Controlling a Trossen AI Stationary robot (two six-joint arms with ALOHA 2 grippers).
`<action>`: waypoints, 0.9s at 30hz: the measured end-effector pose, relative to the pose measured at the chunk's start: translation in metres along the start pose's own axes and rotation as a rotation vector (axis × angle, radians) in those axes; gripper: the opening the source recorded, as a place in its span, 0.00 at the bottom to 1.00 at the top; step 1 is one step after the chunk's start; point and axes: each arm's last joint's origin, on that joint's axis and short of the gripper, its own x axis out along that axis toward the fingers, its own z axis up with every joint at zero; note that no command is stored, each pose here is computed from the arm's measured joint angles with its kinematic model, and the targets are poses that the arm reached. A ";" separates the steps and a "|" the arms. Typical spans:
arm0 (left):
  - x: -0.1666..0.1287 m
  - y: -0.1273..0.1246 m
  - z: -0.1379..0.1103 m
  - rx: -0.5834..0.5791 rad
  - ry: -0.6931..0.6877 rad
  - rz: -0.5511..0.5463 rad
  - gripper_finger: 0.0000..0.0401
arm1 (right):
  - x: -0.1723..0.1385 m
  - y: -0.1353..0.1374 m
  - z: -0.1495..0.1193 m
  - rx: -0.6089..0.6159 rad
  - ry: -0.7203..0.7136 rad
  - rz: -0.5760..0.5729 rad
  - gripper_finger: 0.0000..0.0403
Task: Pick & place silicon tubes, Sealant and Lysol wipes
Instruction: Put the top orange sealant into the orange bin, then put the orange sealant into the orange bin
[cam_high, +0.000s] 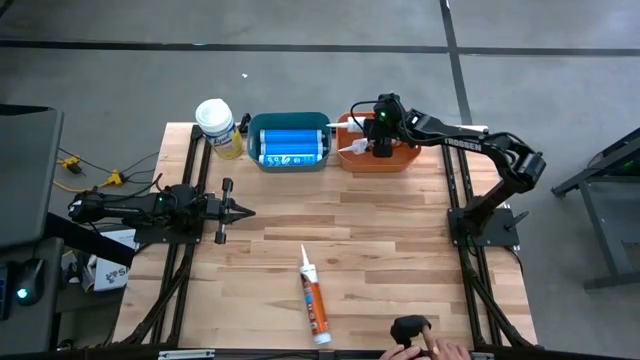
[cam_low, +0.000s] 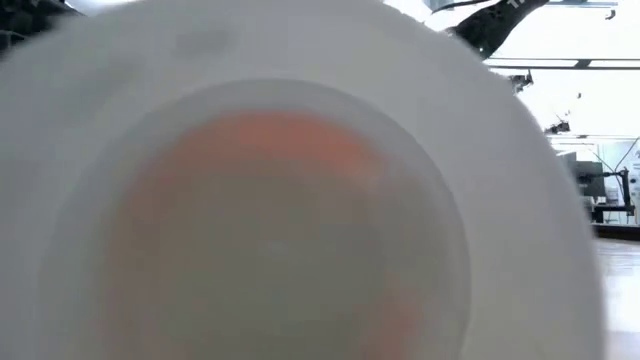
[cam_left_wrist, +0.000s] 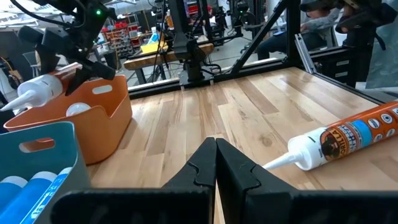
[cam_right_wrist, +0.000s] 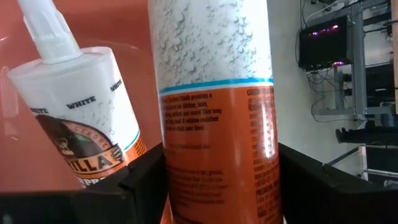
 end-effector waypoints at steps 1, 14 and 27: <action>0.000 0.000 0.000 0.000 0.000 0.000 0.00 | 0.000 0.000 0.000 -0.002 -0.002 -0.002 0.61; 0.000 0.000 0.000 0.000 0.000 0.000 0.00 | -0.001 -0.002 0.001 0.006 0.002 -0.033 0.66; 0.000 0.000 0.000 0.000 0.000 0.000 0.00 | -0.011 0.017 0.021 0.078 -0.002 -0.061 0.66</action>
